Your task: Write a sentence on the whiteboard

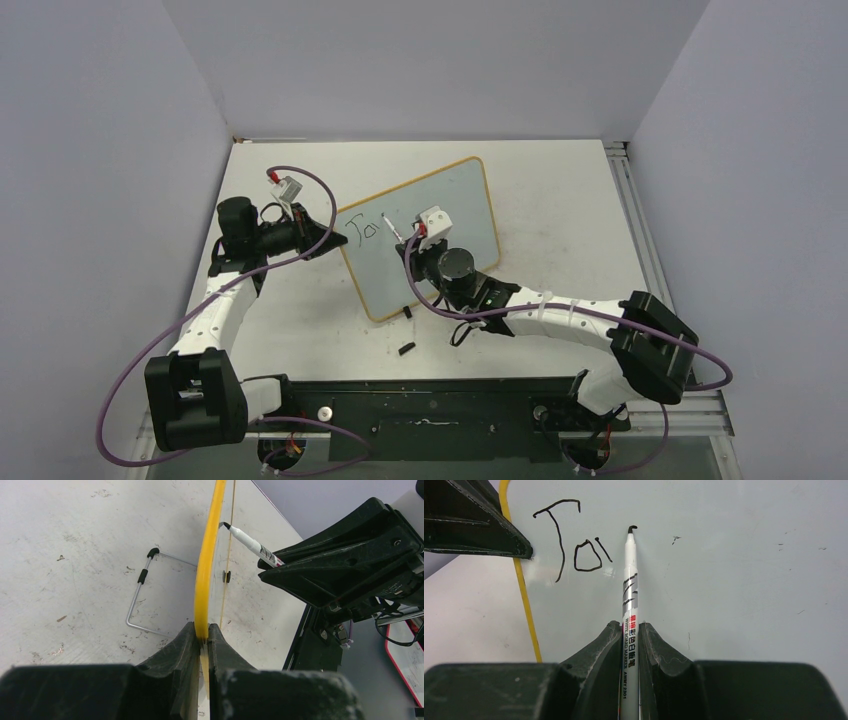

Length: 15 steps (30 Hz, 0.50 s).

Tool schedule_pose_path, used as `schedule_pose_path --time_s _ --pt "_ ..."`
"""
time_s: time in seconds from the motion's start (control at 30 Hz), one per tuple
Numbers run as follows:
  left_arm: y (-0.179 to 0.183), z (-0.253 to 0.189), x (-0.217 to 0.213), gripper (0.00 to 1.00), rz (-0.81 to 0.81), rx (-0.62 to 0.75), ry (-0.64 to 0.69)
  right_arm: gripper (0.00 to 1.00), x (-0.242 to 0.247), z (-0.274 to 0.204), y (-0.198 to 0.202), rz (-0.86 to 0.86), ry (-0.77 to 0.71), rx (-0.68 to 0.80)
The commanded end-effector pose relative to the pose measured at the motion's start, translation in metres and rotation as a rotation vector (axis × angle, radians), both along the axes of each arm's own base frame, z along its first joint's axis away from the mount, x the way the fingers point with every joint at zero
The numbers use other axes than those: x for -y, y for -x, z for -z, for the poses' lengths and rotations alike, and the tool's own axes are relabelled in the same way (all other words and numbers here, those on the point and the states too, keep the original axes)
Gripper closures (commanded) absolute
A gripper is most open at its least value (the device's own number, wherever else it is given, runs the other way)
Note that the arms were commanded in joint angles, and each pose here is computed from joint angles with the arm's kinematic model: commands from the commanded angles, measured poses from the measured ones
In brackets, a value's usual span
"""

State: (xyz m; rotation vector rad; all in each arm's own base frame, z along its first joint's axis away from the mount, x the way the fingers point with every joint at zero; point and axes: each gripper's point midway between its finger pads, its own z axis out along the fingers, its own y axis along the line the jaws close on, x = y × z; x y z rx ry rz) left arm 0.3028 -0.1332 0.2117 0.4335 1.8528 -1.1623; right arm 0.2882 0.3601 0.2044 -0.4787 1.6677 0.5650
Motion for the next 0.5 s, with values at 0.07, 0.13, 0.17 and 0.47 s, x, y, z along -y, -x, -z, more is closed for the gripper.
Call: schedule_pose_path --time_s 0.07,0.13,0.17,0.47 --pt "0.001 -0.019 0.0 1.0 0.022 0.075 -0.003 0.95 -0.001 0.003 0.008 -0.012 -0.029 -0.025" --pt "0.001 -0.019 0.0 1.0 0.022 0.075 -0.003 0.95 -0.002 0.007 0.012 -0.018 -0.026 -0.036" --pt "0.001 -0.019 0.0 1.0 0.022 0.076 -0.003 0.95 -0.003 0.009 0.015 -0.023 -0.024 -0.041" --pt "0.001 -0.02 0.0 1.0 0.022 0.076 -0.002 0.95 -0.008 0.032 0.04 -0.055 0.001 -0.095"
